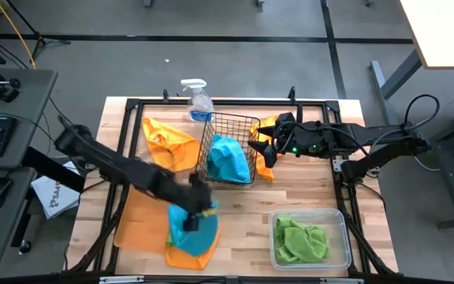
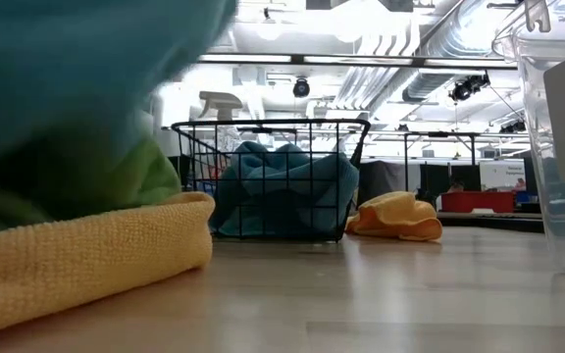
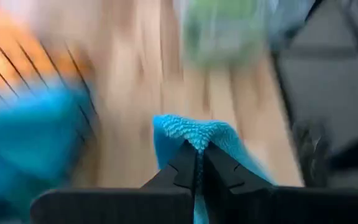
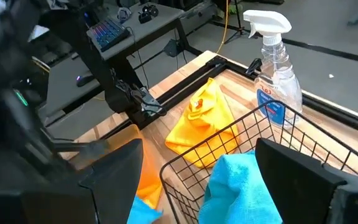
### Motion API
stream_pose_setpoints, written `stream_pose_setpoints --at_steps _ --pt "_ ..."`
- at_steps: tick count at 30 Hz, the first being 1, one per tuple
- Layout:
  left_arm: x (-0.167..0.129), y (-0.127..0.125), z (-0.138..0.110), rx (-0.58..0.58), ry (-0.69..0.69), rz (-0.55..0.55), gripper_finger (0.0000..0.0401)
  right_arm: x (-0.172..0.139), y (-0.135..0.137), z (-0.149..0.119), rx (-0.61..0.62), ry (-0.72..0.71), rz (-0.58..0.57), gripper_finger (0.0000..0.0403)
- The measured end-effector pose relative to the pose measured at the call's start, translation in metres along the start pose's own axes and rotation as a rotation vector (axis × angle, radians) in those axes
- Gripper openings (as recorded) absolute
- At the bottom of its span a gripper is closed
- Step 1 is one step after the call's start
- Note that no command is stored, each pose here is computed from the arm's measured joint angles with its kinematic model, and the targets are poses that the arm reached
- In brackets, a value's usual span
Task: Sort microfiber towel by color & place in baskets
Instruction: Put the blue microfiber towel into the black wire basket
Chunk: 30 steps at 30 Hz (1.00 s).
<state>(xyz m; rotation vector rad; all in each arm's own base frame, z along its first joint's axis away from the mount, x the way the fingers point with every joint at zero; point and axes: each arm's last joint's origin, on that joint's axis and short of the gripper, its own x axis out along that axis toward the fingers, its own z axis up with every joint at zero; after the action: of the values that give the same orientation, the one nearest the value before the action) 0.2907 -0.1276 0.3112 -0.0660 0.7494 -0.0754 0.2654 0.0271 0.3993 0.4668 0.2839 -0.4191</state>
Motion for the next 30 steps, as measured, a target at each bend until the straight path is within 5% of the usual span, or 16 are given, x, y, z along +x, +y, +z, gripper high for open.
stream_pose_setpoints --at_steps 6,14,18,24,30 --pt "-0.113 0.040 0.059 0.097 -0.403 0.220 0.0001 0.000 -0.002 0.002 0.030 -0.065 -0.084 0.0307" --pt "-0.167 0.096 0.101 0.192 -0.701 0.429 0.0000 -0.001 -0.004 0.003 0.047 -0.108 -0.142 0.0307" --pt "-0.162 0.111 0.108 0.210 -0.744 0.390 0.0000 -0.001 -0.004 0.003 0.047 -0.108 -0.142 0.0307" --pt "-0.127 0.125 0.107 0.213 -0.583 0.377 0.0000 -0.001 -0.004 0.003 0.044 -0.105 -0.144 0.0307" --pt "-0.070 0.143 0.069 0.116 -0.420 0.375 0.0000 -0.001 -0.004 0.003 0.041 -0.104 -0.145 0.0307"
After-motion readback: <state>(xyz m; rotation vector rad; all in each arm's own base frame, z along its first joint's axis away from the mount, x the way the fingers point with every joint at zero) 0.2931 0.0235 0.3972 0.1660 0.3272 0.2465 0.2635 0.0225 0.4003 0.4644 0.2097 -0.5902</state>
